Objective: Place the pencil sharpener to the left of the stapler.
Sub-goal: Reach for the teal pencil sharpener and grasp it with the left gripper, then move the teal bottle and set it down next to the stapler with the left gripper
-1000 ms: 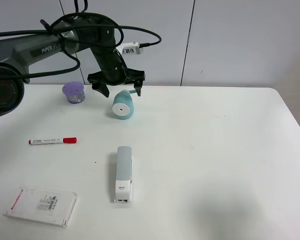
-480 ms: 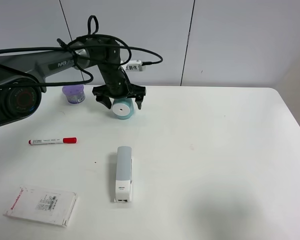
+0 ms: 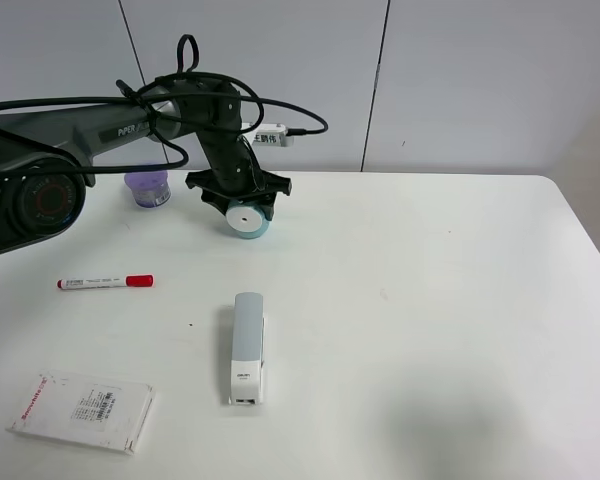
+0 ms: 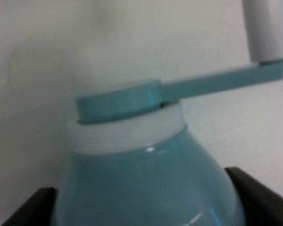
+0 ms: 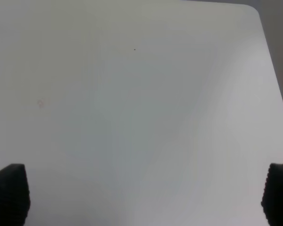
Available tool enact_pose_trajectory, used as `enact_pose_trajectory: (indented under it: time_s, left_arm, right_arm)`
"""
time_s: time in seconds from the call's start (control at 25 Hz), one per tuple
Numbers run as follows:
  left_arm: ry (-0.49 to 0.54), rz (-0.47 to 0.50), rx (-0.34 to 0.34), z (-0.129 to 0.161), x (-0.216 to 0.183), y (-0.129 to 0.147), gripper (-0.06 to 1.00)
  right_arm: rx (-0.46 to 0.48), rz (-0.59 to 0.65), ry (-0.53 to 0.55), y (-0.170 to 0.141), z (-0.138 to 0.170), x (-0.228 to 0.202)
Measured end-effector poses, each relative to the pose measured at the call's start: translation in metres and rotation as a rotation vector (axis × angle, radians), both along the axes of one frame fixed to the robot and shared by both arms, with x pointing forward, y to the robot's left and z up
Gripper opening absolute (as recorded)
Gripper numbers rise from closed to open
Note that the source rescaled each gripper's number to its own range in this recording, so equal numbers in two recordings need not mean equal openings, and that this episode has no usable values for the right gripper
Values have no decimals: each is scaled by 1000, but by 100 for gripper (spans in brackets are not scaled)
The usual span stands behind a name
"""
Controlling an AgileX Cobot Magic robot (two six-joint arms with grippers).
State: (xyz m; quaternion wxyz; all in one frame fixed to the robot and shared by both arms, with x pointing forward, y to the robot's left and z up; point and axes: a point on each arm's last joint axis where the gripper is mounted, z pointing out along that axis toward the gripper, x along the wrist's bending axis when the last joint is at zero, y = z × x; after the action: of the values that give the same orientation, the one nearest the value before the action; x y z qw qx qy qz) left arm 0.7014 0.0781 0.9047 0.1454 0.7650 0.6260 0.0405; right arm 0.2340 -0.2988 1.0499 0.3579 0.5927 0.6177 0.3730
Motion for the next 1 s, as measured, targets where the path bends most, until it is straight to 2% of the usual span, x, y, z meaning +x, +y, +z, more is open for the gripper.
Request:
enact_pose_trajectory:
  time_s: [0.12,0.36,0.52,0.68,0.76,0.88,1.0]
  left_arm:
    - [14,-26,15,14,-5,0,3]
    - [3,-71,26,103,-34,4,3]
    - [-12,-60,1,141,-62,16,3]
    - [50,-51,13,138,-101,34,3]
    - [23,-36,-13,135,-119,43,3]
    - [25,-13,-42,121,-148,56,3]
    - [69,2,-34,97,-176,69,3]
  right_arm:
    - [0,0,0,0,0,0]
    - [0,0,0,0,0,0]
    - [0,0,0,0,0,0]
    - [0,0,0,0,0,0]
    - [0,0,0,0,0,0]
    - [0,0,0,0,0,0]
    - [0,0,0,0,0,0]
